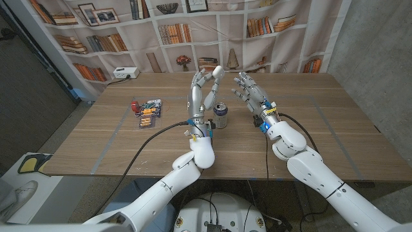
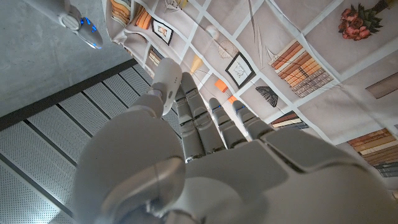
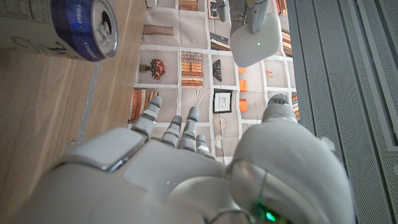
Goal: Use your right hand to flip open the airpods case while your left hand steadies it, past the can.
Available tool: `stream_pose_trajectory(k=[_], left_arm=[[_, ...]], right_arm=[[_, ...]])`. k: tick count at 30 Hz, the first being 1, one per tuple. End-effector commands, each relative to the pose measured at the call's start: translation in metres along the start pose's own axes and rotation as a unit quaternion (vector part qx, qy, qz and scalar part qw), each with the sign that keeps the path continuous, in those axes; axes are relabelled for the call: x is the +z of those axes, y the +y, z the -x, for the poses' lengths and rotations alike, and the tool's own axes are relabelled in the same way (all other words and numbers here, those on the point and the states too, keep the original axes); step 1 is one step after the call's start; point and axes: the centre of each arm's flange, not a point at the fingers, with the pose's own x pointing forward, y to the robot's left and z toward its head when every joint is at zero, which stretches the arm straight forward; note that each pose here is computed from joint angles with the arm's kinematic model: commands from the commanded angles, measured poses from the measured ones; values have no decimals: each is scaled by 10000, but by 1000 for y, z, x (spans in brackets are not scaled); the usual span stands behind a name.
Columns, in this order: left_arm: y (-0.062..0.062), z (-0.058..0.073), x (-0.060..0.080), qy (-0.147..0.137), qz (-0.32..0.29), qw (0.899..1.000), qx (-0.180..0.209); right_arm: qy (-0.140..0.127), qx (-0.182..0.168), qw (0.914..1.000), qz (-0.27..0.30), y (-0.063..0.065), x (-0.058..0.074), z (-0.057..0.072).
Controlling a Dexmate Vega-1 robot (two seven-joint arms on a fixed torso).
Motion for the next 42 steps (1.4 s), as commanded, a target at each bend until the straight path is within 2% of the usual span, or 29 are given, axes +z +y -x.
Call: stream_pose_trajectory(k=[1, 6, 13, 18, 28, 42], left_arm=[[16, 3, 0, 338, 528, 9978, 236], [22, 4, -2, 370, 559, 9972, 327], [30, 9, -7, 648, 891, 9927, 487], [34, 11, -11, 848, 1280, 9863, 606], [40, 13, -14, 1029, 1764, 9766, 678], [42, 14, -24, 1400, 2482, 9571, 530]], right_arm=[[-29, -145, 9998, 108, -6, 1, 2], [4, -119, 9999, 90, -5, -2, 2], [-8, -146, 9999, 84, -5, -3, 1], [-53, -175, 9997, 149, -6, 1, -1], [-68, -202, 9990, 400, -7, 6, -5], [-118, -252, 9949, 966, -6, 15, -4]])
